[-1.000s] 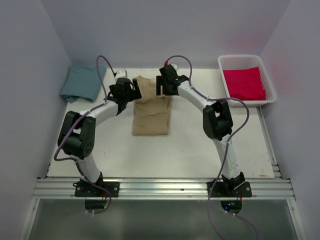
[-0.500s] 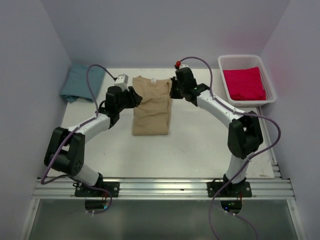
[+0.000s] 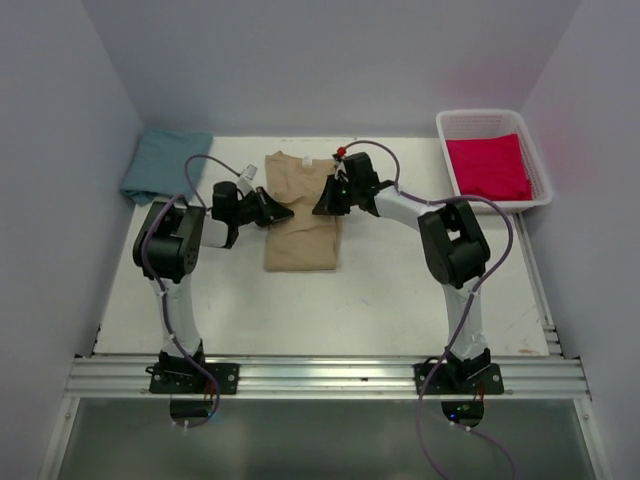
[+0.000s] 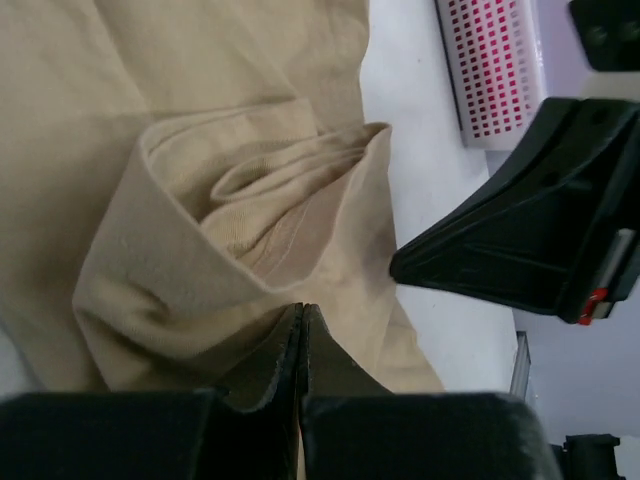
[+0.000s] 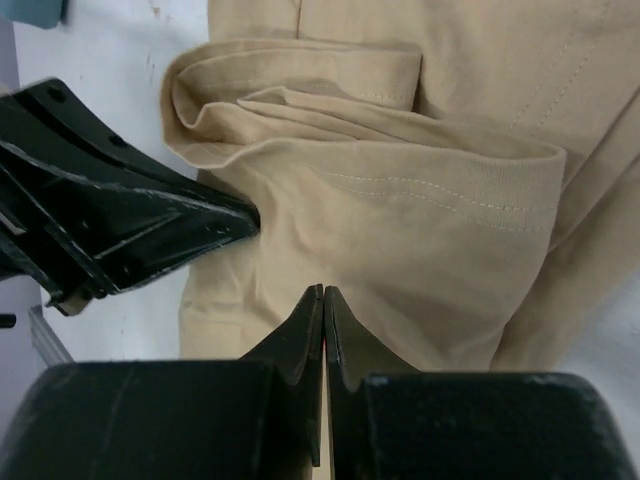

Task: Fold and stack the t-shirts
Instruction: Fold the folded rectangular tshirt in 1/3 of the way

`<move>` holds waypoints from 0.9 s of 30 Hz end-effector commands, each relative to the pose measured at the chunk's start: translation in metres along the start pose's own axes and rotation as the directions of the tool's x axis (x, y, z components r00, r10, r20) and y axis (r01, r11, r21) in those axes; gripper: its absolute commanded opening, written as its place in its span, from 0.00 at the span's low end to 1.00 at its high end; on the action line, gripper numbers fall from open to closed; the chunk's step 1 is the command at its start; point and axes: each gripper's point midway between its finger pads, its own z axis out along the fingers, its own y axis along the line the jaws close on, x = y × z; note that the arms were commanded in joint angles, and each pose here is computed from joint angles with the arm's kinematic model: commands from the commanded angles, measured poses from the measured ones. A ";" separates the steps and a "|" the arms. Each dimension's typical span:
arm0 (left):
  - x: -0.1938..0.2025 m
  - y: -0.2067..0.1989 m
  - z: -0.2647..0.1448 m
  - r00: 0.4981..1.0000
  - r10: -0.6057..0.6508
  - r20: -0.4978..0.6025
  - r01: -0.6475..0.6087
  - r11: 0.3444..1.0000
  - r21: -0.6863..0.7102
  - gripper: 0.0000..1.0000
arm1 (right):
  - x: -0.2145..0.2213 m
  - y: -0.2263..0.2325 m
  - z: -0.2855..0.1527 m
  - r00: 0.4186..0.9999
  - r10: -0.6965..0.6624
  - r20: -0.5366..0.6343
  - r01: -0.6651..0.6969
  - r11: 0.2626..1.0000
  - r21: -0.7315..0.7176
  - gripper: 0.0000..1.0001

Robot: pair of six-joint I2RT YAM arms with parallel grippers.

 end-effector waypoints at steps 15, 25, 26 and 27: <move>-0.053 0.020 0.044 0.998 -0.056 0.040 0.050 0.988 0.145 0.00 | -0.044 -0.021 0.053 0.999 -0.031 0.031 0.030 0.998 0.053 0.00; -0.084 0.055 0.068 0.997 -0.074 0.022 0.073 0.997 0.032 0.00 | -0.055 -0.049 0.044 0.996 -0.079 0.047 0.066 0.971 0.228 0.00; -0.093 0.044 0.066 0.998 -0.052 0.040 0.049 0.997 0.065 0.00 | -0.055 -0.052 0.043 0.995 -0.084 0.049 0.069 0.967 0.243 0.00; -0.097 0.036 0.062 0.998 -0.041 0.051 0.036 0.995 0.091 0.00 | -0.056 -0.053 0.041 0.995 -0.089 0.051 0.073 0.965 0.252 0.00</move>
